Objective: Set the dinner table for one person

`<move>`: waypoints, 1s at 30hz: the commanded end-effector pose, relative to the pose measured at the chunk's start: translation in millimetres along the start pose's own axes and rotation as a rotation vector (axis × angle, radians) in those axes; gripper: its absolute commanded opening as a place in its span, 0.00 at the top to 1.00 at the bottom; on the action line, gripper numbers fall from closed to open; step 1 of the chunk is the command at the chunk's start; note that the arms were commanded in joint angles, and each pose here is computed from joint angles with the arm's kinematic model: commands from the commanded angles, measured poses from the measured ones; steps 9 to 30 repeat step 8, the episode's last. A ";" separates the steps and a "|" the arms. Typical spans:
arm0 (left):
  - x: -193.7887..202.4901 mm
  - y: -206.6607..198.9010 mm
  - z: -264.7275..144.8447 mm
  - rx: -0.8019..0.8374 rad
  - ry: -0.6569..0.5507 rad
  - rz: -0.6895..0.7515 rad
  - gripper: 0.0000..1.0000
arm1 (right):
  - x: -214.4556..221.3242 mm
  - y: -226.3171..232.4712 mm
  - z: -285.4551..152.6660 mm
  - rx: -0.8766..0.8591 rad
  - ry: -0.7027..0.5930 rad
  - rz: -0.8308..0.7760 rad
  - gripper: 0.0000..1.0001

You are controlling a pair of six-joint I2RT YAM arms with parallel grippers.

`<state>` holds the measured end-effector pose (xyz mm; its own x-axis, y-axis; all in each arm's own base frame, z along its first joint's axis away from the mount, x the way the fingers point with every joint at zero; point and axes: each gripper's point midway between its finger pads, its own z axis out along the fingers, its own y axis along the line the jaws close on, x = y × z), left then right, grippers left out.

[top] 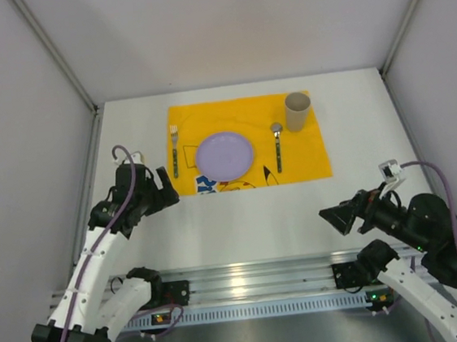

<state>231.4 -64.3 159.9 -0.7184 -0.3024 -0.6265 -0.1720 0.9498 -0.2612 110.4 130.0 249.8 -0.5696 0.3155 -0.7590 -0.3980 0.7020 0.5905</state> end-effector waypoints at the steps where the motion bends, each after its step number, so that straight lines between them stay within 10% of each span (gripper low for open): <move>1: -12.1 -5.6 -1.2 0.026 -0.064 -0.004 0.07 | 1.1 -8.5 -24.7 0.064 -0.021 0.018 0.00; 30: -15.5 -4.8 -5.7 0.027 -0.093 -0.011 0.07 | 12.2 -12.5 -37.6 0.064 -0.007 0.003 0.00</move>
